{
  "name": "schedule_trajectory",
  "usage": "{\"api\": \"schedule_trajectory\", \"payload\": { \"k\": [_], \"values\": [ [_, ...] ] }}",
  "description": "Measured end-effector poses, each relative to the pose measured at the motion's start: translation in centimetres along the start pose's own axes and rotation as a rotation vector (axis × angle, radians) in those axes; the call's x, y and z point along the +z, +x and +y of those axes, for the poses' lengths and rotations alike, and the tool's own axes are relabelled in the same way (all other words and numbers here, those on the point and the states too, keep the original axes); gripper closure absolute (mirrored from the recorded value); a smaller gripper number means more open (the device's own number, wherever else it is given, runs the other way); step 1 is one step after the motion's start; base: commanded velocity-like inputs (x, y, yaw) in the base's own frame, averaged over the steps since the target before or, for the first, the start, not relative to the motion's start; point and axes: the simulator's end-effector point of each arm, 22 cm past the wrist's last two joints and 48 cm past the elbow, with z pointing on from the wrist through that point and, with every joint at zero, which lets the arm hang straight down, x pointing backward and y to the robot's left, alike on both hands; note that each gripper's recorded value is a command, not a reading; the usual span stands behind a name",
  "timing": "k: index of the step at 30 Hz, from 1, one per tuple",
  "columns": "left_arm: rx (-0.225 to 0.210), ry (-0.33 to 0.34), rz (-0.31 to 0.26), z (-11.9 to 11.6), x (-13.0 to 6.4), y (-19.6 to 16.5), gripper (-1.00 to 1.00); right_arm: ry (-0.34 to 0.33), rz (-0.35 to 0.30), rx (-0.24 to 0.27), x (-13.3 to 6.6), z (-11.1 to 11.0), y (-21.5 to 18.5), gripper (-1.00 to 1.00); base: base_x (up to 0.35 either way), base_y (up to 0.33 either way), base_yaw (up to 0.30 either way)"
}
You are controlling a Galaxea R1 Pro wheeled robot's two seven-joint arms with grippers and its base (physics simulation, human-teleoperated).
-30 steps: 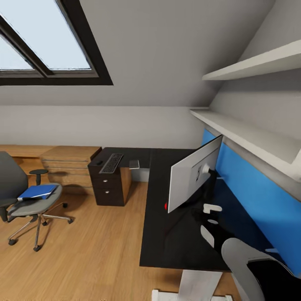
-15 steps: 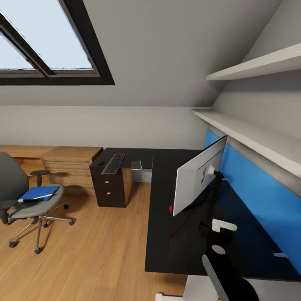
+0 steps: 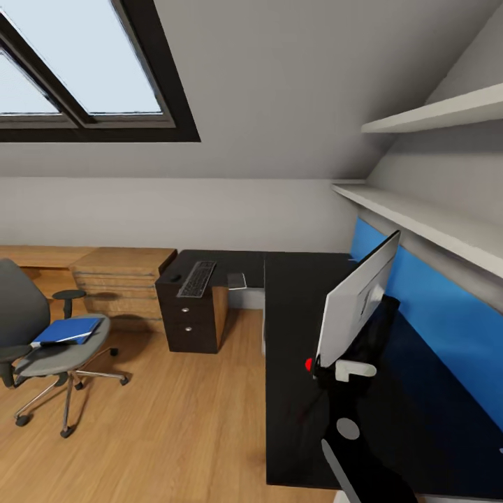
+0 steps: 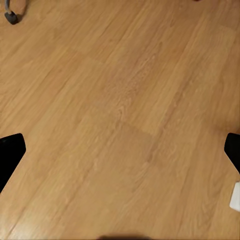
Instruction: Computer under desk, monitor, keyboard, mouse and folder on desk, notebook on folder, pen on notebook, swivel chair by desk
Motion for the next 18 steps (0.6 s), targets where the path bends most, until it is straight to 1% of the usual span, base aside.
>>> {"api": "schedule_trajectory", "payload": {
  "k": [3, 6, 9, 14, 18],
  "values": [
    [0.0, 0.002, -0.001, -0.03, -0.02, -0.01, -1.0, 0.007, -0.058, -0.007, -0.07, -0.15, -1.12, -1.0, 0.135, 0.044, 0.0],
    [0.001, 0.005, -0.001, -0.1, -0.02, -0.01, -1.0, 0.017, -0.069, -0.015, -0.01, -0.37, -0.58, -1.0, 0.227, 0.081, 0.0],
    [0.002, 0.006, 0.0, -0.19, -0.02, 0.03, -1.0, 0.021, -0.082, -0.013, 0.03, -0.44, -0.43, -1.0, 0.093, 0.034, 0.0],
    [0.002, 0.007, 0.0, -0.23, -0.05, 0.03, -1.0, 0.022, -0.096, -0.027, 0.0, -0.48, -0.57, -1.0, 0.187, 0.129, 0.0],
    [0.002, 0.006, 0.0, -0.22, -0.03, 0.04, -1.0, 0.023, -0.099, -0.029, 0.01, -0.49, -0.62, -1.0, 0.066, 0.043, 0.0]
  ]
}}
